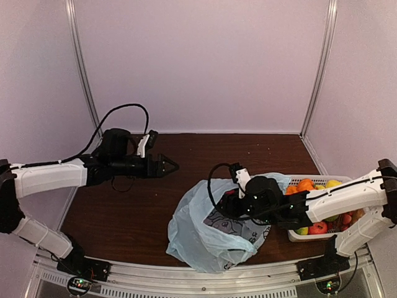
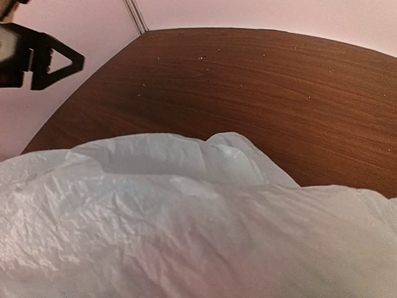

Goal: Untie the knot of the plastic bag and take out the fruit
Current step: Place the fake fruit in the takeout bag.

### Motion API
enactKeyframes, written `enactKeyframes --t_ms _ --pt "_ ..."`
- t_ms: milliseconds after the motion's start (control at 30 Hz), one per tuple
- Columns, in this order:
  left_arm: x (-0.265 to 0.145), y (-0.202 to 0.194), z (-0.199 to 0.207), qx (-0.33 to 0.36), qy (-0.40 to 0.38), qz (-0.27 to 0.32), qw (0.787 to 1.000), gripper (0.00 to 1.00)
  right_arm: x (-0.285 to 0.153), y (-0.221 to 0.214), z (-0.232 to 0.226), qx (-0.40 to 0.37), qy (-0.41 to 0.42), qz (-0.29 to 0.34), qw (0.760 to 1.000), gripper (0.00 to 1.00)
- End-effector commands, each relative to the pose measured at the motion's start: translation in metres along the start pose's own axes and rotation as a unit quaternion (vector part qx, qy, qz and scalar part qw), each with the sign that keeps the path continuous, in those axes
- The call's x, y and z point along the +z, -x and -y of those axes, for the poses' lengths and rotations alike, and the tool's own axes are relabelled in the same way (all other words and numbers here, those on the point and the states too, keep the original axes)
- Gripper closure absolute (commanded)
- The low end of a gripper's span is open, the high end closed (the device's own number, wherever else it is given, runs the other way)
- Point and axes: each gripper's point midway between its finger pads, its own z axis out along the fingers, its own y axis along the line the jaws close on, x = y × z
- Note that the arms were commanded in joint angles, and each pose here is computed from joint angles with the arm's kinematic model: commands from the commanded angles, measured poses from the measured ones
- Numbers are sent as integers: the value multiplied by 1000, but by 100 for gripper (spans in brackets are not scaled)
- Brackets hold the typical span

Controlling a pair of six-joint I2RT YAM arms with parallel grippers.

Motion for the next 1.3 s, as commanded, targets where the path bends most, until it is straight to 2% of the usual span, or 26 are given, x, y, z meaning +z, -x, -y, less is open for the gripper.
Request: enactKeyframes --t_ms 0,167,333,500,667,933,1267 --pt "-20 -19 50 39 -51 -7 998 2 19 -5 4 25 -25 -4 999 57" --pt "-20 -35 87 52 -62 -21 996 3 33 -22 4 30 -29 -25 999 57" --pt "-5 -36 91 88 1 -41 995 3 42 -35 2 22 -28 -45 998 56" --pt "12 -46 104 91 -20 -55 994 3 43 -39 5 13 -38 -54 998 55" --pt "25 -66 94 90 3 -83 992 3 38 -34 4 29 -29 -44 998 53" --pt "2 -61 112 90 -59 -34 994 3 31 -32 -12 78 47 -45 995 51" --pt "4 -85 98 70 -56 -66 994 3 24 -19 -4 101 65 -41 992 50"
